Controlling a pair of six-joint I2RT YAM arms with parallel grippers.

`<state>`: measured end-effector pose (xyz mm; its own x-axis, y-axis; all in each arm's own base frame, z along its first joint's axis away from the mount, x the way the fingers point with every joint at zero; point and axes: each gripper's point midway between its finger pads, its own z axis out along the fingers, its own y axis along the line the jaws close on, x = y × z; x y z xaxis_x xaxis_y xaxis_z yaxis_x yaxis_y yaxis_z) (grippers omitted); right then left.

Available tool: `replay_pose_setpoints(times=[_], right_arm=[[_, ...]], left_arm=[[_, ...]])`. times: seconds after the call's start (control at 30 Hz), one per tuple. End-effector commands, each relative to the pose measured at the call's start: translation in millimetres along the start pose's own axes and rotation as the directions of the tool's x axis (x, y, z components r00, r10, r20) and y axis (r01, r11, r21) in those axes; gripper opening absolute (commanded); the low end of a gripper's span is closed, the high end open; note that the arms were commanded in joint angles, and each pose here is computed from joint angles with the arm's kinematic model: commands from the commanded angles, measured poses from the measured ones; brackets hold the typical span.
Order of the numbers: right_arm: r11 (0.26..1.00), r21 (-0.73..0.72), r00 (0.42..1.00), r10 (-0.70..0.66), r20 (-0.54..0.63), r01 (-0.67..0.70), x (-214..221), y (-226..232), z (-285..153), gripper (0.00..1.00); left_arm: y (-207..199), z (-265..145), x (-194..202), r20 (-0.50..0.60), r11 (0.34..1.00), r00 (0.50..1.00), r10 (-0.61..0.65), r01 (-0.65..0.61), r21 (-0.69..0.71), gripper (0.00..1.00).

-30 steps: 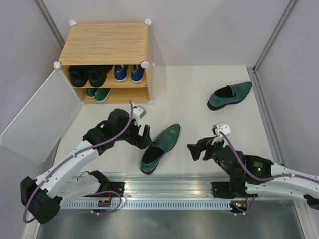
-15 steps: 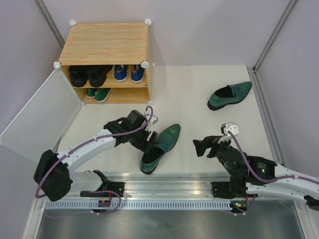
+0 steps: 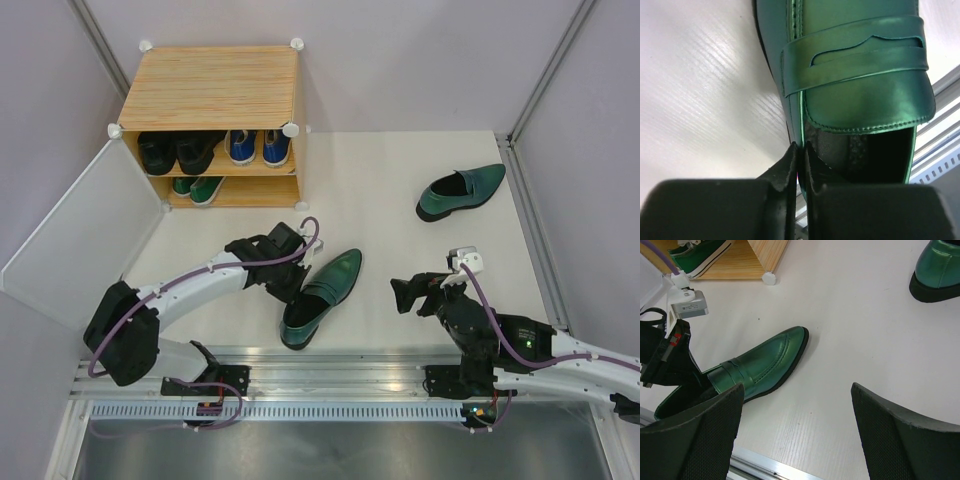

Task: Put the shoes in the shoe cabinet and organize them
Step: Pick up the shoe from the center of the board, then place the shoe in the shoe cabinet.

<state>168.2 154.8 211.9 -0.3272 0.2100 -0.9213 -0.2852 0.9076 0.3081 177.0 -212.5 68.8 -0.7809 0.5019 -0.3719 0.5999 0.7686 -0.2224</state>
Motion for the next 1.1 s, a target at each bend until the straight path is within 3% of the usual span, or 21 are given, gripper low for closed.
replay_pose_setpoints(times=[0.0,0.3,0.7,1.07], right_arm=[[1.000,0.023,1.000,0.009,0.021,-0.009,-5,-3,0,0.90],[1.000,0.021,1.000,0.002,0.015,-0.003,-4,-2,1,0.90],[1.000,0.013,1.000,-0.009,0.012,0.009,-6,2,2,0.90],[1.000,0.002,1.000,-0.019,0.006,0.019,-4,5,3,0.90]], left_arm=[[4,-9,-13,0.037,0.999,0.999,-0.001,0.003,-0.049,0.02],[39,-53,-37,0.234,0.972,0.971,-0.045,0.097,-0.216,0.02],[110,-86,-25,0.353,0.881,0.889,-0.291,0.393,-0.264,0.02],[163,-113,-35,0.439,0.784,0.833,-0.337,0.506,-0.359,0.02]])
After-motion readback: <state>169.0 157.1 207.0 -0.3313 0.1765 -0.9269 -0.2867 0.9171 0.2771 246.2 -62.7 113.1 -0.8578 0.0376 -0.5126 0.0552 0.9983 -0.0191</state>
